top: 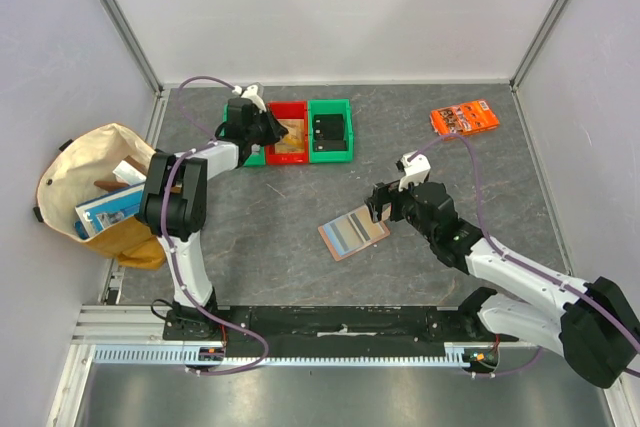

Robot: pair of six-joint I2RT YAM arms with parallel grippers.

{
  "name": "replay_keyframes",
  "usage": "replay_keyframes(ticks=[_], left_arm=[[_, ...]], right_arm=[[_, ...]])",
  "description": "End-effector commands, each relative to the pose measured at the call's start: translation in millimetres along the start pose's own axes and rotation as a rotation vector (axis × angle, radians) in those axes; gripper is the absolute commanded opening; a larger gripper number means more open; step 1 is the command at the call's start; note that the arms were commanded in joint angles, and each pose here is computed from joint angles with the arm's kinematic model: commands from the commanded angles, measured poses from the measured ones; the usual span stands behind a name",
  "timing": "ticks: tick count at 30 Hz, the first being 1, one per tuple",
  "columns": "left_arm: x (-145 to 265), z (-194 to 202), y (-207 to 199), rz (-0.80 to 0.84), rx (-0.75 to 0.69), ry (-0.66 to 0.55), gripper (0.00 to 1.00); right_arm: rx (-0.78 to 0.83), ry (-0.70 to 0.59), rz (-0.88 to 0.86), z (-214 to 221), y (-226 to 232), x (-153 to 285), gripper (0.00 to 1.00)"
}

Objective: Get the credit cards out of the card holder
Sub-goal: Place the credit card in the storage box.

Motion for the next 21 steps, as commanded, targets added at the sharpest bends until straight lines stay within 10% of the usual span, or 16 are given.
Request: replay_keyframes(ticks=[1,13,21], left_arm=[[-7,-4,-7,0.033,-0.013,0.003,0.20],[32,-45,-20,-0.143,-0.095,-0.128,0.62],[79,-60,-62,-0.163,-0.165,-0.194,0.69]], right_arm=[[-0.001,-0.015,-0.013,-8,1,-4,0.98],[-0.004,0.002,0.008,-16,-2,-1,0.98],[-0.009,0.056,-0.054,-17,5,1,0.98]])
Point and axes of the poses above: each gripper's point midway between its finger pads, its own x axis back along the fingers, its own y axis along the line the jaws close on, z = x × y, the point moved 7 cm from there along x, back along the fingers, and after that the axes turned 11 degrees about x, right-handed, at the moved point
